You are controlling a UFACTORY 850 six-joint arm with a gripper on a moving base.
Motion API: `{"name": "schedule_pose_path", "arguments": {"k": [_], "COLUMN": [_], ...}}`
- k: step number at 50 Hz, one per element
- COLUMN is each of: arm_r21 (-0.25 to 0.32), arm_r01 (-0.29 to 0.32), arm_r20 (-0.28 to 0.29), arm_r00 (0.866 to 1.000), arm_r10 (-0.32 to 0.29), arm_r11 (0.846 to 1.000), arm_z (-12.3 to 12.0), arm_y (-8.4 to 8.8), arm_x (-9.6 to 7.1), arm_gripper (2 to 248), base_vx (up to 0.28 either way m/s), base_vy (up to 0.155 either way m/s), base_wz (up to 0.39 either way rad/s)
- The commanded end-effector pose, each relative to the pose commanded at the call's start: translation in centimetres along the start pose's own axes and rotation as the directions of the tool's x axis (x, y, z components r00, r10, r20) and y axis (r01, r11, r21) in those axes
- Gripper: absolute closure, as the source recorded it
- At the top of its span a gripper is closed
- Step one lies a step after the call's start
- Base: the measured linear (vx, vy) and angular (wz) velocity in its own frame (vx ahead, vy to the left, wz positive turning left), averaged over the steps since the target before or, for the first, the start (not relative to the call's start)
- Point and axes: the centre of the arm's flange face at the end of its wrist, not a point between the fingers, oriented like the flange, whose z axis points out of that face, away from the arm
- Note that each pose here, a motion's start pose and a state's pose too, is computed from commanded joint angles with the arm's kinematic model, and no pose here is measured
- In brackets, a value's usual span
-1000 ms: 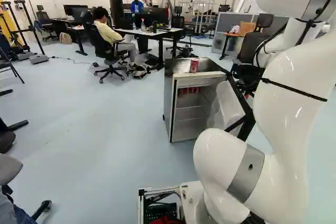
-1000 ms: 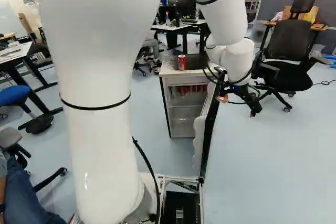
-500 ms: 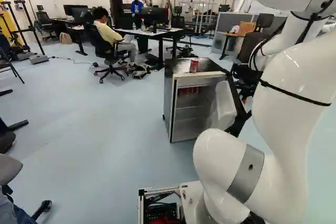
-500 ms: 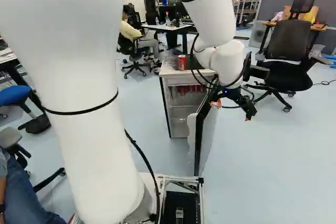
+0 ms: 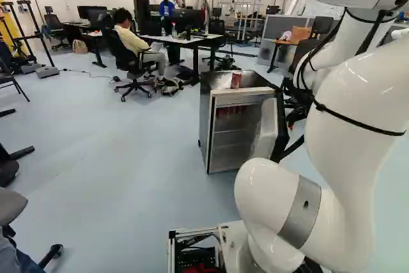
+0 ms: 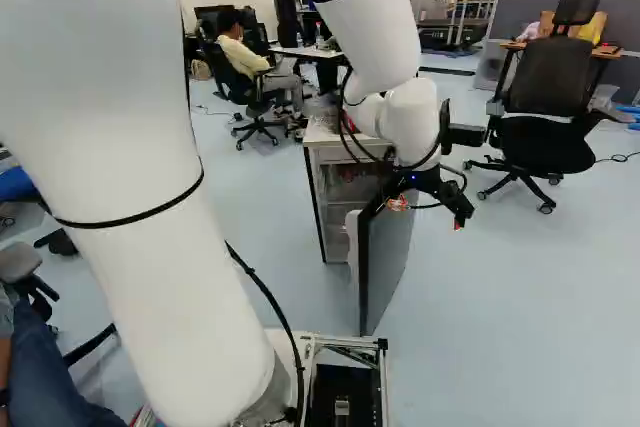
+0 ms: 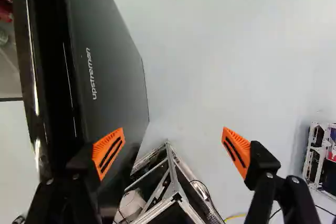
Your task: Grab a drink from the fridge
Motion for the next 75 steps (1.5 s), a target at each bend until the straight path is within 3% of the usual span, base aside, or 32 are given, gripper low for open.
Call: {"name": "schedule_pose_path", "arguments": {"k": [20, 37, 56, 75], "arm_r21": [-0.011, -0.026, -0.047, -0.07], "arm_r01": [0.131, 0.263, 0.405, 0.536], "arm_r20": [-0.001, -0.005, -0.013, -0.016], "arm_r00": [0.991, 0.965, 0.914, 0.843], "arm_r10": [-0.131, -0.263, -0.406, -0.538], "arm_r11": [0.991, 0.965, 0.913, 0.842], "arm_z": [-0.8, -1.3, -1.4, -1.1], "arm_y": [-2.1, -3.9, -5.6, -7.3], "arm_x": [-1.6, -2.3, -1.5, -0.4], "arm_gripper": [3, 3, 3, 3], "base_vx": [0.0, 0.0, 0.0, 0.0], "base_vy": [0.0, 0.0, 0.0, 0.0], "base_wz": [0.0, 0.0, 0.0, 0.0]}}
